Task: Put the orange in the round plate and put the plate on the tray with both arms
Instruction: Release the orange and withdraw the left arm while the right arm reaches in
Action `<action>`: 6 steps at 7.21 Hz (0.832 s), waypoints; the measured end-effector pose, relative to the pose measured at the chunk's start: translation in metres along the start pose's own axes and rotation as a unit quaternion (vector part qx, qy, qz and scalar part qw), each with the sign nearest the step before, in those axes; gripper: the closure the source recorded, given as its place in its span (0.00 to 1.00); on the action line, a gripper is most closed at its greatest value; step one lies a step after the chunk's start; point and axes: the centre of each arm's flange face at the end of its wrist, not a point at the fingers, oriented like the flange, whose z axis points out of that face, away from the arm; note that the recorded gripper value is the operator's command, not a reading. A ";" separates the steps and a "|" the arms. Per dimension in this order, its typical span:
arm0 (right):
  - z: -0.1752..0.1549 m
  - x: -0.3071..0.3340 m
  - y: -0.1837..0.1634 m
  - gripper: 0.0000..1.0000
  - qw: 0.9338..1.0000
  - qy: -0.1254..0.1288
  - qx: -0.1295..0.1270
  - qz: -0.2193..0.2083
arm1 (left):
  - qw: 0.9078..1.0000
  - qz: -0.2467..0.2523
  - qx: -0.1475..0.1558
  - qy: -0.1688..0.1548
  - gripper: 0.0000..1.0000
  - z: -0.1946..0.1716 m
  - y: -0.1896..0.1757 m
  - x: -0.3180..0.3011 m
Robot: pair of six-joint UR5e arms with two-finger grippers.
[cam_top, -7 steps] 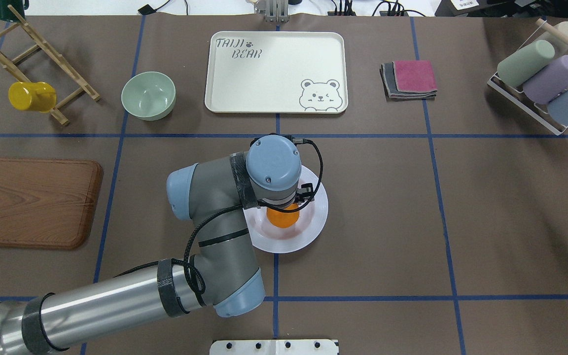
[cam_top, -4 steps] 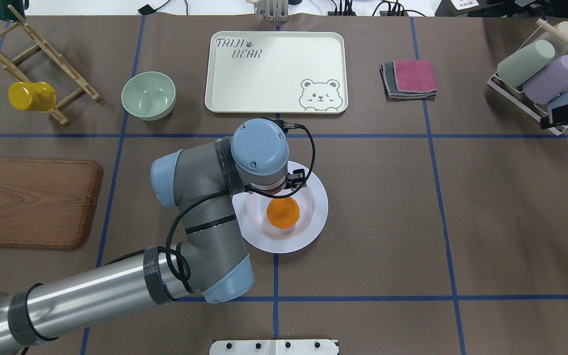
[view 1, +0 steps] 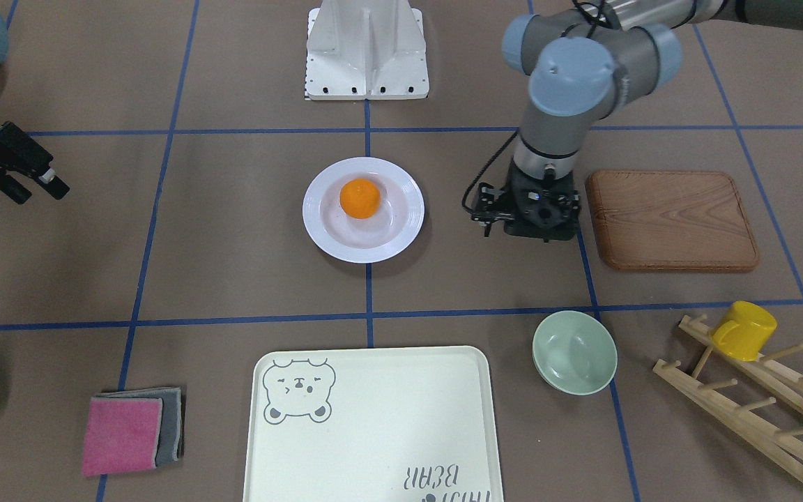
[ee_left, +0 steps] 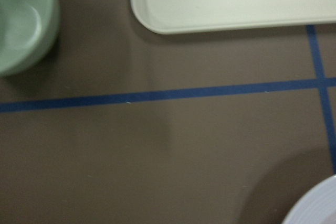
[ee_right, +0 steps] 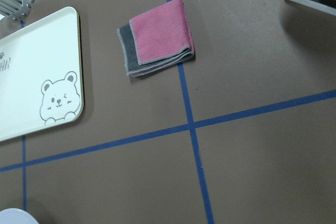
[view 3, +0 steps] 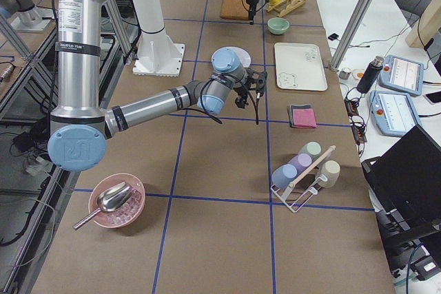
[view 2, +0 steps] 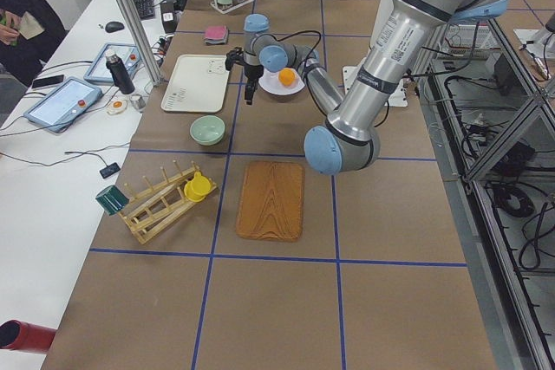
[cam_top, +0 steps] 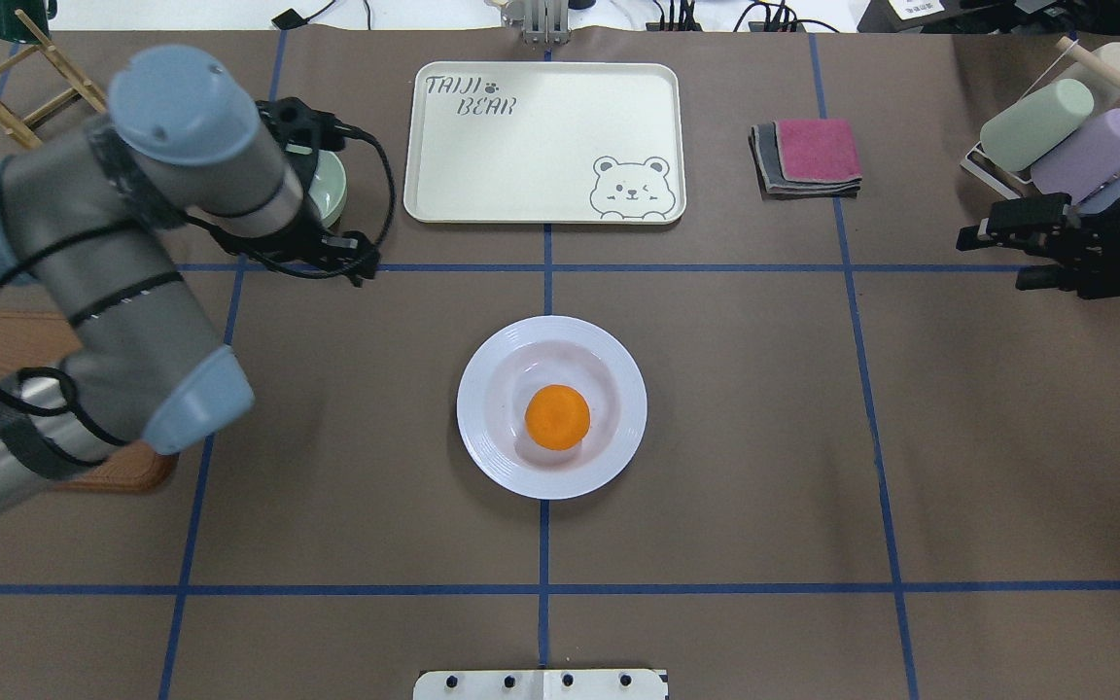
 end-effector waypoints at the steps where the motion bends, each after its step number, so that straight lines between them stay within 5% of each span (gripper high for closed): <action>1: 0.017 -0.020 0.028 0.02 0.999 -0.016 0.016 0.029 | 0.999 0.038 -0.007 -0.014 0.01 -0.021 -0.001 -0.077; 4: 0.060 -0.071 0.135 0.05 0.990 -0.066 0.070 0.101 | 0.994 0.098 -0.032 -0.029 0.01 -0.066 0.054 -0.329; 6: 0.084 -0.083 0.216 0.09 0.980 -0.095 0.108 0.139 | 0.998 0.062 -0.030 -0.012 0.01 -0.085 0.097 -0.442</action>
